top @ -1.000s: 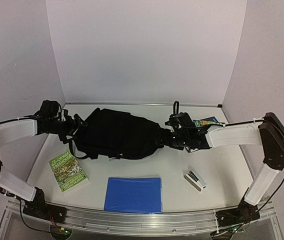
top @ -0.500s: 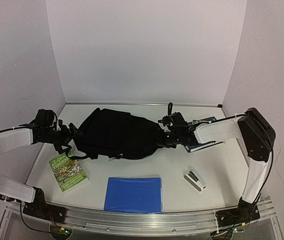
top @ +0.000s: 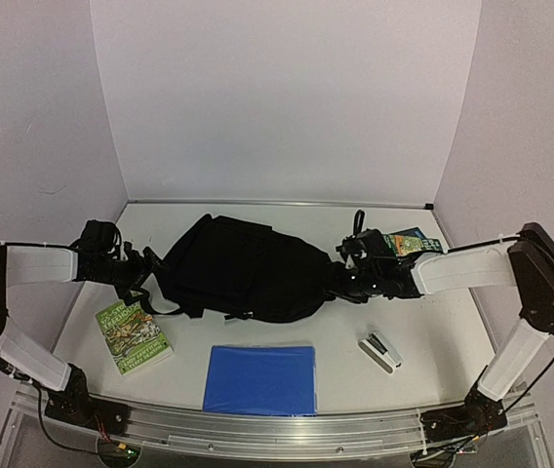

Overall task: Pack the student bag
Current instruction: Adjust the student bag at the center of the board, then unzip the student bag at the center of the board.

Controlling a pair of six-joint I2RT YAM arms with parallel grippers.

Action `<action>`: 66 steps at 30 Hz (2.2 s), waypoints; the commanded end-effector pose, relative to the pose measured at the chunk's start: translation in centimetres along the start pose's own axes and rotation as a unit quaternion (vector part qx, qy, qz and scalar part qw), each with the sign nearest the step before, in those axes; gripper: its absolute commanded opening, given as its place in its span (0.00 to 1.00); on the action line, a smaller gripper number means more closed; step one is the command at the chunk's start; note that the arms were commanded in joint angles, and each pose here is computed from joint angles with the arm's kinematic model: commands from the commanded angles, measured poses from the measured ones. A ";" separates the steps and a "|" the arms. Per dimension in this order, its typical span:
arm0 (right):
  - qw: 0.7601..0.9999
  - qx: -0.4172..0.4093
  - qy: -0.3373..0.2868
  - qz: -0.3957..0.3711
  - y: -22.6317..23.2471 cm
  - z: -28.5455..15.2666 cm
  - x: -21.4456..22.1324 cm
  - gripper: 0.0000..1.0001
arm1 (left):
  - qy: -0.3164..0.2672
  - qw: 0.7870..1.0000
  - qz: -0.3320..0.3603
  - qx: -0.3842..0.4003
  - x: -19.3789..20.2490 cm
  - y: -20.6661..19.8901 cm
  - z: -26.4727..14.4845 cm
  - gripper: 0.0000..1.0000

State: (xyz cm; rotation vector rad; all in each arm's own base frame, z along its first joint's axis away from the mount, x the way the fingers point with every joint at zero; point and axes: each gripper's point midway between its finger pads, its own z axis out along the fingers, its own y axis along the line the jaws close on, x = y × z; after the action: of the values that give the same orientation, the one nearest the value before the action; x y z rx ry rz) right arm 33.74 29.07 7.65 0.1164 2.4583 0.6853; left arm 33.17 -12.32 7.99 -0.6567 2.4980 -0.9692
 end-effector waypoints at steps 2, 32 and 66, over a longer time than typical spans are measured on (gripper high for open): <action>0.999 -0.023 -0.037 -0.004 2.8 -4.7 -2.2 0.61 | -0.042 0.997 0.052 0.024 -1.0 -3.1 -2.2 0.95; 0.982 -0.187 -0.014 0.030 14.9 -5.5 3.8 0.45 | 0.055 0.997 0.040 0.042 9.9 -7.6 6.5 0.56; 0.969 -0.244 -0.014 0.036 17.5 -5.2 6.6 0.42 | 0.014 0.982 0.061 0.181 7.1 -17.7 2.7 0.00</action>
State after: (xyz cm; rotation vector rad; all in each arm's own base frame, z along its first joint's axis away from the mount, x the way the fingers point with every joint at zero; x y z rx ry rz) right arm 24.27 42.65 16.31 -0.0034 2.2562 1.2343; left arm 32.03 -27.34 9.57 -0.4942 2.4780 -1.1734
